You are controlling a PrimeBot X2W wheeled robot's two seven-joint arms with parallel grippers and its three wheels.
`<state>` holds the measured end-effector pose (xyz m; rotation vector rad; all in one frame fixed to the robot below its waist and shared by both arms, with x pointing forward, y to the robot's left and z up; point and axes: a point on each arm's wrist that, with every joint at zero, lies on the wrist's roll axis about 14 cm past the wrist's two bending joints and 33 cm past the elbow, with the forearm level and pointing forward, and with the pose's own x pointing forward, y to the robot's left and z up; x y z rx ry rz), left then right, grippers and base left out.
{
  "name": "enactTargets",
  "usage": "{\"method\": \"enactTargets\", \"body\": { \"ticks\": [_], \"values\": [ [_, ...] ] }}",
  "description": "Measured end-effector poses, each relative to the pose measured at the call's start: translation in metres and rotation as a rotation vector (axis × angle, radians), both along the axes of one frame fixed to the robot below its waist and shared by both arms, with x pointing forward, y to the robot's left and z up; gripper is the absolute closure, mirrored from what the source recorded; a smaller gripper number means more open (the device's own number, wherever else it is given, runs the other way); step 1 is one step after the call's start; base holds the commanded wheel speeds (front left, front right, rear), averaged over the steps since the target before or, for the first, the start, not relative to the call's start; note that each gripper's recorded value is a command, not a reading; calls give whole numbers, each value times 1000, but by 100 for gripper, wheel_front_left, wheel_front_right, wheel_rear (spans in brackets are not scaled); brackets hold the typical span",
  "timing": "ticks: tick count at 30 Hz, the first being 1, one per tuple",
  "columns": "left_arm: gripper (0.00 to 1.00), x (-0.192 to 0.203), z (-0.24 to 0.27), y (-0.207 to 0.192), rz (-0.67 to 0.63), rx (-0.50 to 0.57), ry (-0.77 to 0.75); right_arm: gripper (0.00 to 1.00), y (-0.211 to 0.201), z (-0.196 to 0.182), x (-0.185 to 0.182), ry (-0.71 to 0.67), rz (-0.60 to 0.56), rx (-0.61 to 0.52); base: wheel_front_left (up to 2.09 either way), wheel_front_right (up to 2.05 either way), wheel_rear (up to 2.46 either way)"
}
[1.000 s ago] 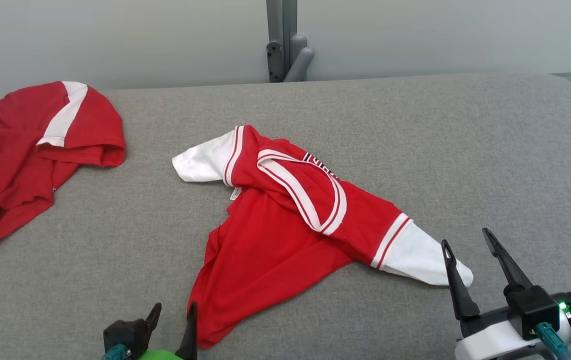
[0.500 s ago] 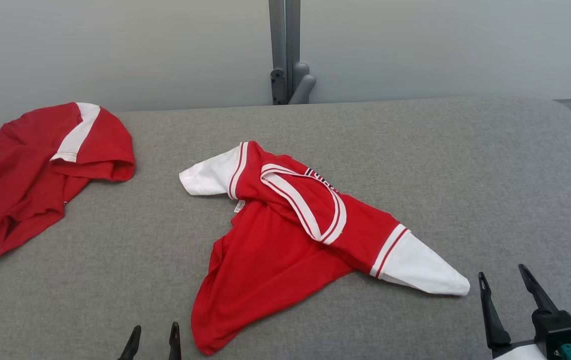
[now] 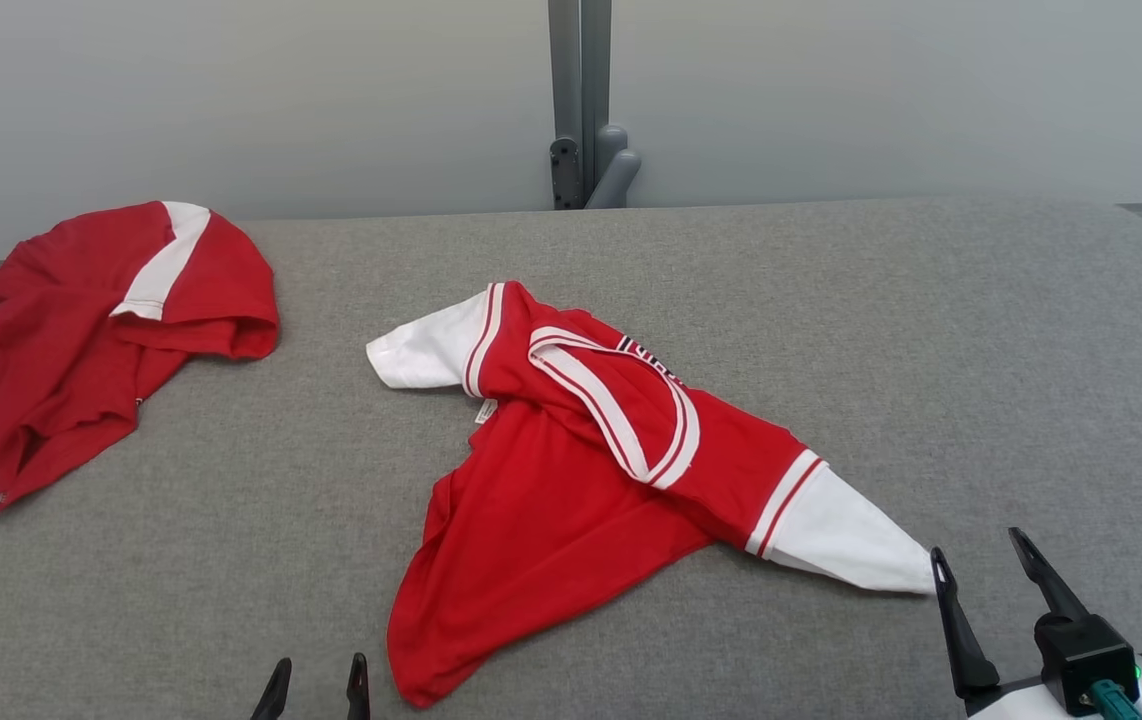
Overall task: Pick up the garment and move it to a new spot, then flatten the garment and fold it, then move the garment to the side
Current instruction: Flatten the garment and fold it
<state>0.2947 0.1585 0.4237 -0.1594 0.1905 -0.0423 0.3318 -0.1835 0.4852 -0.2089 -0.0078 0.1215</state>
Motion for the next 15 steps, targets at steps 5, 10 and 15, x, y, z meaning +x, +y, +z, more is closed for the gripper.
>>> {"method": "enactTargets", "body": {
  "ticks": [5, 10, 15],
  "values": [
    [0, 2, 4, -1, -11, 11, -17, 0, 5, 3, 5, -11, 18, -1, 0, 0, 0],
    [0, 5, 12, 0, -11, 20, -48, 0, 5, 3, 5, -11, 17, 2, 0, 0, 0],
    [0, 3, 13, -1, -17, 17, -49, 0, 12, -20, -1, 64, 31, 14, 0, 0, 0]
  ]
}}
